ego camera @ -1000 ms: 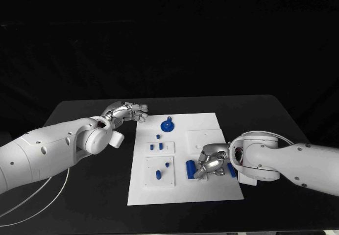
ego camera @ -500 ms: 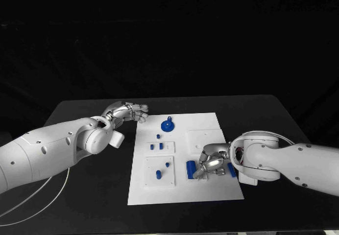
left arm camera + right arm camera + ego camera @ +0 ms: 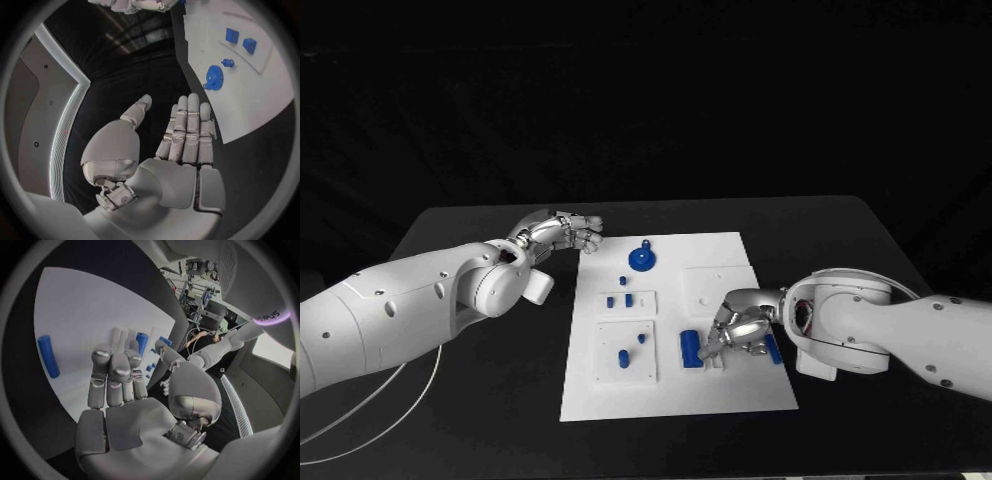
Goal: Assemble the parts on the task board
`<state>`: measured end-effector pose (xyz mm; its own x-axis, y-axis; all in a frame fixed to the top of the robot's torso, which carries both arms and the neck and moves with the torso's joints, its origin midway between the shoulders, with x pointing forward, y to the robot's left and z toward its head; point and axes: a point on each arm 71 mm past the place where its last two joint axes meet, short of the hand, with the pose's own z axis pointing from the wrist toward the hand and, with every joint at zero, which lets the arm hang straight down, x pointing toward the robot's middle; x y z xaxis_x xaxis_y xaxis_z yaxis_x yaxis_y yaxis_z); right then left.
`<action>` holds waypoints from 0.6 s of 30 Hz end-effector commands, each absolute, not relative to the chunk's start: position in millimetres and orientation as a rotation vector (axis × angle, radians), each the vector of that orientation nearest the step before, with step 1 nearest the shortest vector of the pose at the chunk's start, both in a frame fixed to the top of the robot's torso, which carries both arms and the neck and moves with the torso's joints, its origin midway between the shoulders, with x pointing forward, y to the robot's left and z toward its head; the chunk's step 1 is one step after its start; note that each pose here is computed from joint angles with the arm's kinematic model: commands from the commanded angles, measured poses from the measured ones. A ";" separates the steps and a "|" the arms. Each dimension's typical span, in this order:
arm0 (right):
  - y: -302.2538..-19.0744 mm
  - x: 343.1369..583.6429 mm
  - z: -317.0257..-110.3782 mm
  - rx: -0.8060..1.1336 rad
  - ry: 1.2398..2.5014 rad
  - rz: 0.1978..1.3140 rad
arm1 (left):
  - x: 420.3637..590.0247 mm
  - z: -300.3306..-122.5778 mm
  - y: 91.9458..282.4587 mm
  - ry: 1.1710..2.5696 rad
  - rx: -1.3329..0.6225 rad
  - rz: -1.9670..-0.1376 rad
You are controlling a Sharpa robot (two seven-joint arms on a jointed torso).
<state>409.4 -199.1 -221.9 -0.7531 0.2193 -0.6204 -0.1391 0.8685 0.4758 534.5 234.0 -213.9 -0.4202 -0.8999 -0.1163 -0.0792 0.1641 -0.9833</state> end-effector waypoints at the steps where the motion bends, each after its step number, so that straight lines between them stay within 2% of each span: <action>1: -203.9 416.5 -205.1 0.125 2.248 0.733 | 534.3 -213.3 231.1 1.671 -0.933 -1.361; 4: -215.2 424.7 -193.4 0.146 2.214 0.708 | 534.3 -213.6 230.6 1.672 -0.933 -1.361; 9: -251.5 444.1 -176.5 0.185 2.179 0.581 | 534.2 -213.5 229.3 1.670 -0.931 -1.364; 12: -268.4 445.9 -178.4 0.189 2.255 0.478 | 534.1 -213.6 229.7 1.671 -0.932 -1.363; 18: -283.8 442.6 -180.0 0.135 2.283 0.346 | 534.3 -213.9 229.9 1.671 -0.932 -1.362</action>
<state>444.6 -277.8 -176.3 -0.6419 0.2910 -0.7094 -0.0136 0.9207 0.3899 534.6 232.4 -214.9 -0.4225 -0.8988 -0.1170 -0.0792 0.1652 -0.9831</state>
